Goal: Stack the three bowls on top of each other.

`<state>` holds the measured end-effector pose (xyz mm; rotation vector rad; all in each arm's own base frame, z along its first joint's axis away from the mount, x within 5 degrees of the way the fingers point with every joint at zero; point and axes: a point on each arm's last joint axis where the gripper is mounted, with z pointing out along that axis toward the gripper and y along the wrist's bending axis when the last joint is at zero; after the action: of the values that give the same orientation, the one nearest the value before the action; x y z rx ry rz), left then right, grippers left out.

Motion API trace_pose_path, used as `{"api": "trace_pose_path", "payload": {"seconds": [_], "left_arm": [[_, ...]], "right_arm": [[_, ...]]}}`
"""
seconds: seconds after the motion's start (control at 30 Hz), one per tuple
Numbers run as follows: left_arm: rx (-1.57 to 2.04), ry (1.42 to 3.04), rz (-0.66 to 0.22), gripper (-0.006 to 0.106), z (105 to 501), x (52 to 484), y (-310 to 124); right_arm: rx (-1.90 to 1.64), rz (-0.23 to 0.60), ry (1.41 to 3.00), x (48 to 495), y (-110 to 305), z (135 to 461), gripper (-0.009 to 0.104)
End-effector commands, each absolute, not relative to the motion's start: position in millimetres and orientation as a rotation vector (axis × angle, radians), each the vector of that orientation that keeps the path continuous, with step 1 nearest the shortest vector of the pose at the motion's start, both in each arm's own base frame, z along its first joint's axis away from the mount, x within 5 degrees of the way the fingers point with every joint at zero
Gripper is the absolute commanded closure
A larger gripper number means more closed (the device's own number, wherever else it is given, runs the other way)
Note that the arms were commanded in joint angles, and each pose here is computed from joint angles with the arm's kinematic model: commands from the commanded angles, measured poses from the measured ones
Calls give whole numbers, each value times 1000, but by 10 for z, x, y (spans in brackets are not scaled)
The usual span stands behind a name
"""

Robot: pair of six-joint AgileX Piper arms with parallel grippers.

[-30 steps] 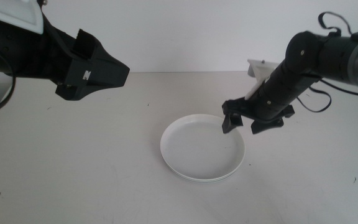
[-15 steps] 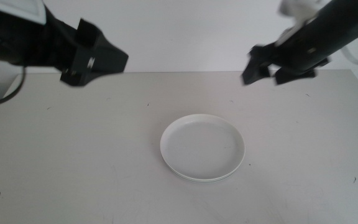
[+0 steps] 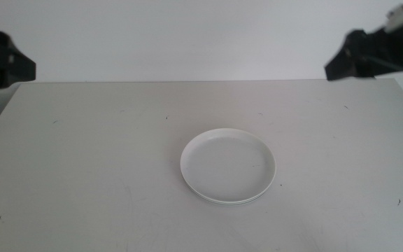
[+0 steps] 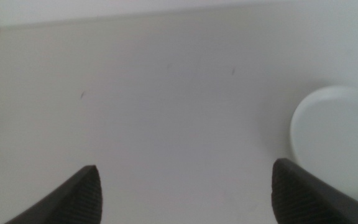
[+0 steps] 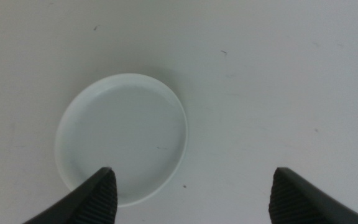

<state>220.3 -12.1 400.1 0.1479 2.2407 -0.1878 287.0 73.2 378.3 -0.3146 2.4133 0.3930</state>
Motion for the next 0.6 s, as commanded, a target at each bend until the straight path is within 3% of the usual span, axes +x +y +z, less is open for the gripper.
{"api": "trace_pose_path", "payload": {"seconds": [0.0,0.27,0.57], "left_arm": [[111,2024,-223,-5,4171,2021,-125],[50,1862,-184,-5,3822,1533,-105],[36,1657,-113,-5,3378,830,-91]], "right_arm": [[-290,342,2259,2679,642,3959,33],[-274,202,2087,2073,449,3864,33],[-254,143,1886,1447,304,3735,33]]}}
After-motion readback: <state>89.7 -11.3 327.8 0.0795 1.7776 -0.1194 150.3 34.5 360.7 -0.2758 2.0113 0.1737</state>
